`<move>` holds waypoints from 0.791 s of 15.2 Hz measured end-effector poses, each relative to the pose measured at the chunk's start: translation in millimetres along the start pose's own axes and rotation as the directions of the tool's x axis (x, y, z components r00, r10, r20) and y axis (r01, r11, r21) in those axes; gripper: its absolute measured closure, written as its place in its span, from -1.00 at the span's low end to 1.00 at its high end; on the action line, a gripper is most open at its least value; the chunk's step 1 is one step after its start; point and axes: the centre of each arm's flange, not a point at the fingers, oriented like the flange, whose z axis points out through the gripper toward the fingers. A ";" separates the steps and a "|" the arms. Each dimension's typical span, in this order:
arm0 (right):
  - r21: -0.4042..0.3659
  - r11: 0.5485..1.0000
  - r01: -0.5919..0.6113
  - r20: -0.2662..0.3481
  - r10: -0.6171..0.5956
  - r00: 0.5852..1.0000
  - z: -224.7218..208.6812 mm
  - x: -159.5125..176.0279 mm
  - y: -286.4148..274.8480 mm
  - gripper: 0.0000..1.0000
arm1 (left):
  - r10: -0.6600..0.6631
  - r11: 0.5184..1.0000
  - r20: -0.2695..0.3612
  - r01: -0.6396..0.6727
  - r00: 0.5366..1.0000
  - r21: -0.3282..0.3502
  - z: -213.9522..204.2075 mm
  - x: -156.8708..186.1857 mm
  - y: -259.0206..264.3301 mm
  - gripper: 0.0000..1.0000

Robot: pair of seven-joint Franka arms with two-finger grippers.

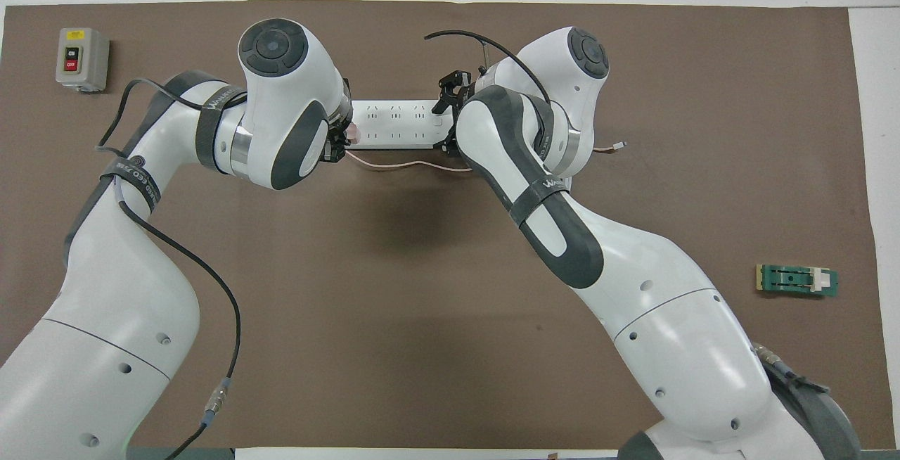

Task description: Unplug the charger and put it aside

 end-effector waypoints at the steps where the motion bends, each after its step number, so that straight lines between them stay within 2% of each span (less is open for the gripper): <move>1: 0.018 1.000 -0.001 0.000 0.001 1.000 1.8 0.0 -1.2 -0.66 | 0.001 1.000 0.000 -0.001 1.000 0.000 0.0 -0.1 0.0 0.37; 2: 0.031 1.000 -0.004 0.001 0.004 1.000 3.6 0.4 -2.3 -0.86 | 0.001 1.000 0.000 -0.001 1.000 0.000 0.0 -0.1 0.0 0.37; 4: 0.033 0.999 -0.006 0.003 0.006 1.000 3.8 0.8 -2.5 -0.89 | 0.001 1.000 0.000 -0.001 1.000 0.000 0.0 -0.1 0.0 0.37; 5: 0.038 0.999 -0.007 0.003 0.007 1.000 4.1 1.1 -2.9 -0.96 | 0.002 1.000 0.000 -0.002 1.000 0.000 0.0 -0.2 -0.1 0.37; 12: 0.039 0.999 -0.016 0.010 0.016 1.000 4.4 2.6 -3.1 -0.96 | 0.004 1.000 -0.003 -0.004 1.000 -0.001 0.0 -0.6 -0.1 0.37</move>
